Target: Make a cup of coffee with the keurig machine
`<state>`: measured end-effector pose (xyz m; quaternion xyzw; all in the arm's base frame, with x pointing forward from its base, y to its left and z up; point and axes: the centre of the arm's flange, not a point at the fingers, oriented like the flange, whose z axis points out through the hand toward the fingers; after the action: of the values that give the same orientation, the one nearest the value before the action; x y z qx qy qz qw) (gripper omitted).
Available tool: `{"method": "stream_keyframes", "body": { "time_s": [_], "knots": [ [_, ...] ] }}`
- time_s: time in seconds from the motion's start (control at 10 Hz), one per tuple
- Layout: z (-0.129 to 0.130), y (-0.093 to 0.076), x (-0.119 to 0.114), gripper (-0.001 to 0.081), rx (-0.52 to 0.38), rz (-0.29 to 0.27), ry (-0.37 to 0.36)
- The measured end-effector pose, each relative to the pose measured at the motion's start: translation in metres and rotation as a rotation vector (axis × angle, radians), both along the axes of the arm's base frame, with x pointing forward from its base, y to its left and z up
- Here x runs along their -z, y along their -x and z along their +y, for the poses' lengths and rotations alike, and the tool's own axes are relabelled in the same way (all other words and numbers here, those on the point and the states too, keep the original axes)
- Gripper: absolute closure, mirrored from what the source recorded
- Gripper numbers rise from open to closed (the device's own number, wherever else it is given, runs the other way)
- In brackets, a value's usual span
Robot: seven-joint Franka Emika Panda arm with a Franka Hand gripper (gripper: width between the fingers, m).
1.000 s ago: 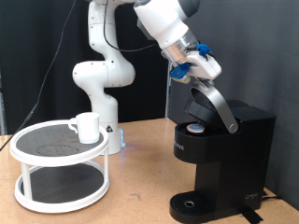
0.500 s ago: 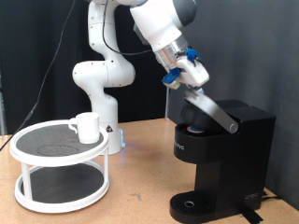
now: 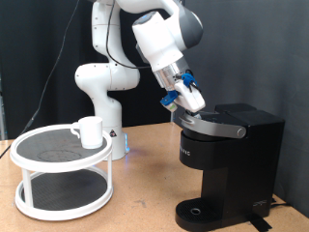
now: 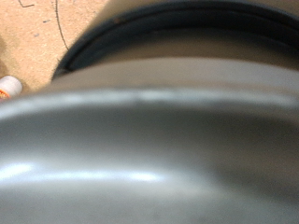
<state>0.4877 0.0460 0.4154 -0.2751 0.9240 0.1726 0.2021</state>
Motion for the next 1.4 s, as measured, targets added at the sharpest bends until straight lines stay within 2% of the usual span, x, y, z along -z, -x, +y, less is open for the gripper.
{"method": "stream_keyframes", "body": {
  "time_s": [0.3,0.8,0.9,1.4],
  "knots": [
    [-0.004,-0.002,0.0,0.0806,-0.021,-0.043,0.0],
    [-0.003,0.01,0.008,0.0806,-0.188,-0.249,-0.061],
    [0.0,0.014,0.01,0.0806,-0.214,-0.274,-0.066],
    [0.014,0.036,0.01,0.0806,-0.263,-0.321,-0.077]
  ]
}}
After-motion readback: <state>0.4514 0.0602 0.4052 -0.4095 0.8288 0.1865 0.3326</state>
